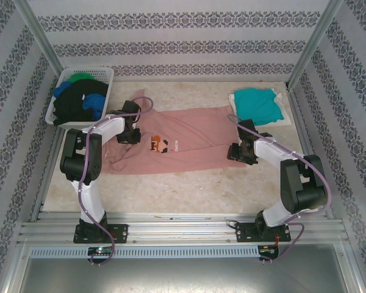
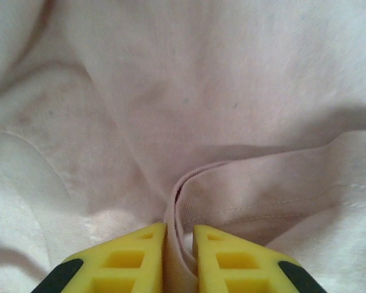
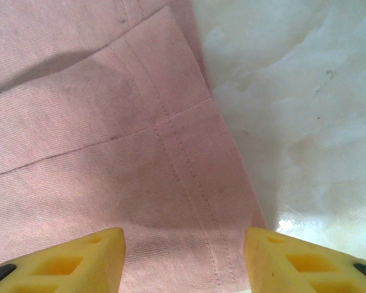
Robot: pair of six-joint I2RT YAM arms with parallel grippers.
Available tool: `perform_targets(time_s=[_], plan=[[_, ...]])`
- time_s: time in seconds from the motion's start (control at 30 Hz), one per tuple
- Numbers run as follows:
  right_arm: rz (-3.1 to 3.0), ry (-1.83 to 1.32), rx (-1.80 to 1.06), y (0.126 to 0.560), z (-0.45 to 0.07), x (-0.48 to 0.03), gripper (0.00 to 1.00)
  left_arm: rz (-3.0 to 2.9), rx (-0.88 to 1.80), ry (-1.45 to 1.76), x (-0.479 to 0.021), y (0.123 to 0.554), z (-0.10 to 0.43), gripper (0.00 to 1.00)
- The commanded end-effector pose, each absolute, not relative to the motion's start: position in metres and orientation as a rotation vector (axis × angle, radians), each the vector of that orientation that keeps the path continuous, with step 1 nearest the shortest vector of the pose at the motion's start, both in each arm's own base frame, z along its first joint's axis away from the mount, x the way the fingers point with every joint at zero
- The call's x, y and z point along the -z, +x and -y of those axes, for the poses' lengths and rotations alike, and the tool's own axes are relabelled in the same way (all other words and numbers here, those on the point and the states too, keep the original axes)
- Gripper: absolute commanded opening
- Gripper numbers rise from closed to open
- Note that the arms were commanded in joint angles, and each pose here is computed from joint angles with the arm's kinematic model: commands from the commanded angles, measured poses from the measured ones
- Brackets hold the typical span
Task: Fold and stack the t-shirts
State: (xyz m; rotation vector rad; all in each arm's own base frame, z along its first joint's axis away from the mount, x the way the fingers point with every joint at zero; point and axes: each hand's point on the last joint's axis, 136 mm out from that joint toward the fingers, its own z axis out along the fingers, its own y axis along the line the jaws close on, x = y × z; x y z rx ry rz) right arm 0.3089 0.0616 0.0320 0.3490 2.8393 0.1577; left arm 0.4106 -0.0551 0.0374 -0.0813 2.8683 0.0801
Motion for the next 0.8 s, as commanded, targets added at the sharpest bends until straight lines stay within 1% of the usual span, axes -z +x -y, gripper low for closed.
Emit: perform_targets(time_s=[0.0,0.07,0.1,0.13,0.23,0.3,0.43,0.57,0.63,0.67,0.7,0.73,0.77], plan=[[-2.85,0.309,-0.151,0.306,-0.065,-0.031,0.55,-2.804,-0.095,-0.061,-0.074,0.423,0.053,0.14],[-2.853,0.31,-0.147,0.306,-0.065,-0.03,0.55,-2.797,-0.085,-0.036,-0.076,0.429,0.056,0.1],[-2.856,0.314,-0.145,0.306,-0.065,-0.029,0.55,-2.798,-0.079,-0.022,-0.077,0.433,0.058,0.06],[-2.855,0.312,-0.144,0.306,-0.065,-0.029,0.55,-2.799,-0.079,-0.013,-0.078,0.435,0.058,0.04],[-2.861,0.313,-0.143,0.305,-0.066,-0.027,0.55,-2.799,-0.105,0.0,-0.078,0.442,0.055,0.03],[-2.867,0.308,-0.14,0.305,-0.067,-0.026,0.55,-2.791,-0.12,-0.02,-0.079,0.445,0.049,0.0],[-2.872,0.292,-0.132,0.307,-0.069,-0.026,0.55,-2.746,-0.035,-0.005,-0.087,0.456,0.055,0.0],[-2.874,0.286,-0.123,0.308,-0.069,-0.025,0.55,-2.653,0.163,0.132,-0.104,0.476,0.084,0.02],[-2.874,0.288,-0.124,0.307,-0.07,-0.025,0.56,-2.622,0.221,0.197,-0.108,0.483,0.095,0.02],[-2.873,0.287,-0.125,0.307,-0.071,-0.025,0.56,-2.613,0.242,0.229,-0.109,0.486,0.098,0.08],[-2.87,0.287,-0.125,0.307,-0.071,-0.026,0.56,-2.62,0.244,0.258,-0.105,0.487,0.1,0.2],[-2.867,0.285,-0.129,0.307,-0.072,-0.026,0.55,-2.635,0.2,0.25,-0.101,0.488,0.095,0.28],[-2.865,0.287,-0.138,0.307,-0.073,-0.027,0.55,-2.661,0.141,0.233,-0.094,0.489,0.086,0.28]])
